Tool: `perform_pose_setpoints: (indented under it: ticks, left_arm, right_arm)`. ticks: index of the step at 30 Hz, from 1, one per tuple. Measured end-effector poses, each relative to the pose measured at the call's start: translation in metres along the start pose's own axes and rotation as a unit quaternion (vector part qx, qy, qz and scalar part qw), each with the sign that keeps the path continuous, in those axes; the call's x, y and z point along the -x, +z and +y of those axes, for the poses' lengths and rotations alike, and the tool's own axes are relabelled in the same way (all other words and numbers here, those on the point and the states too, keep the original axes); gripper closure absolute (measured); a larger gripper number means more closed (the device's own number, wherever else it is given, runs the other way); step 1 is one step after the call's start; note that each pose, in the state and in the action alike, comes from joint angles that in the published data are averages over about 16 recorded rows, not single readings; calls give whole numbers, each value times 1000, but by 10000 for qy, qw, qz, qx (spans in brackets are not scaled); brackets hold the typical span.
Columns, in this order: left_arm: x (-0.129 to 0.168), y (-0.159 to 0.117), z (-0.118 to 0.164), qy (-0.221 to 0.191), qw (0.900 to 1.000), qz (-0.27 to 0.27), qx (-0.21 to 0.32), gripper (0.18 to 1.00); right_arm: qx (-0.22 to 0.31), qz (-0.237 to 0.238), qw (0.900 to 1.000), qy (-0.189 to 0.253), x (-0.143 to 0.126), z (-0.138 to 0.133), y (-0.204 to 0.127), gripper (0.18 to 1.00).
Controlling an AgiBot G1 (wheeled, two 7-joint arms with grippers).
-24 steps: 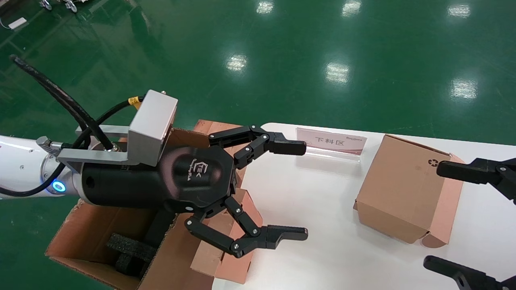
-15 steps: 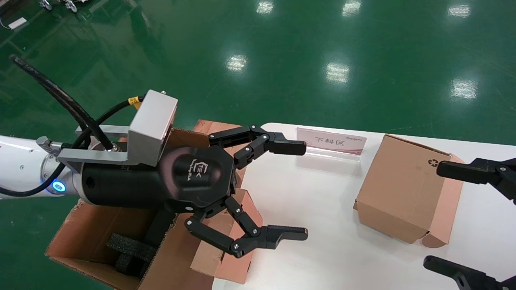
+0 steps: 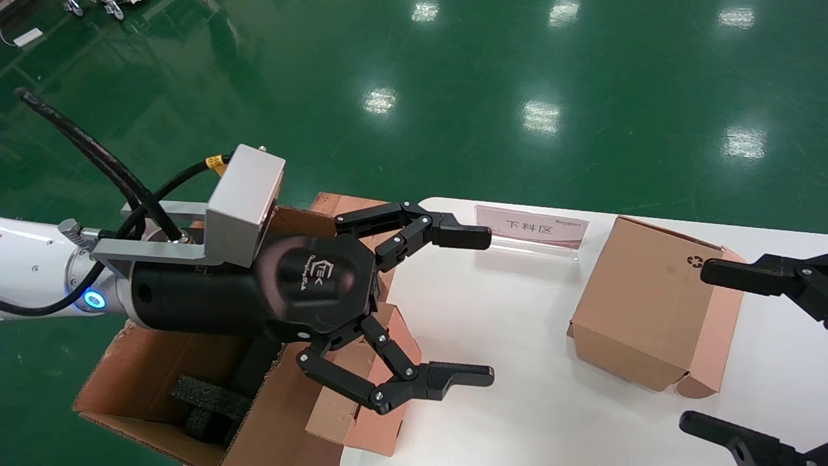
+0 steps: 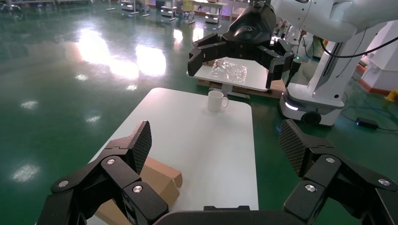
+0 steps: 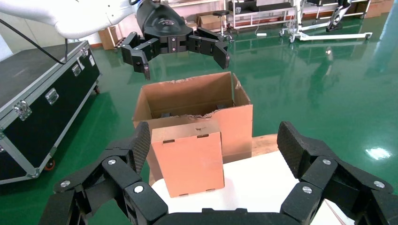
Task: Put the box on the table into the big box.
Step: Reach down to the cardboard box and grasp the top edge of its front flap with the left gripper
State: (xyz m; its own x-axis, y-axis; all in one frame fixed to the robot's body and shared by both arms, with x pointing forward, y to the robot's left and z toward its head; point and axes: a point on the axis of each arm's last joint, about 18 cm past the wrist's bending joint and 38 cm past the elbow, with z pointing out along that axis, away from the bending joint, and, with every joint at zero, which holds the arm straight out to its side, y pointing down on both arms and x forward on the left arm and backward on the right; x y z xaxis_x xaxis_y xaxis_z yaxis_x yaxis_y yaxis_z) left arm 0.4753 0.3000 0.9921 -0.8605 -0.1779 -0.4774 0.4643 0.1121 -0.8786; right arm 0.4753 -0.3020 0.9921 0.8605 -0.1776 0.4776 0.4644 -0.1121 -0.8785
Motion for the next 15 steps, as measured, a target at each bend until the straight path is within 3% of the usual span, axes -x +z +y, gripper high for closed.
perform_pose_setpoints:
  ticks: [15]
  left_arm:
    - [0, 0, 0, 0, 10000, 0, 0, 188]
  right_arm:
    - [0, 0, 10000, 0, 0, 0, 0, 183]
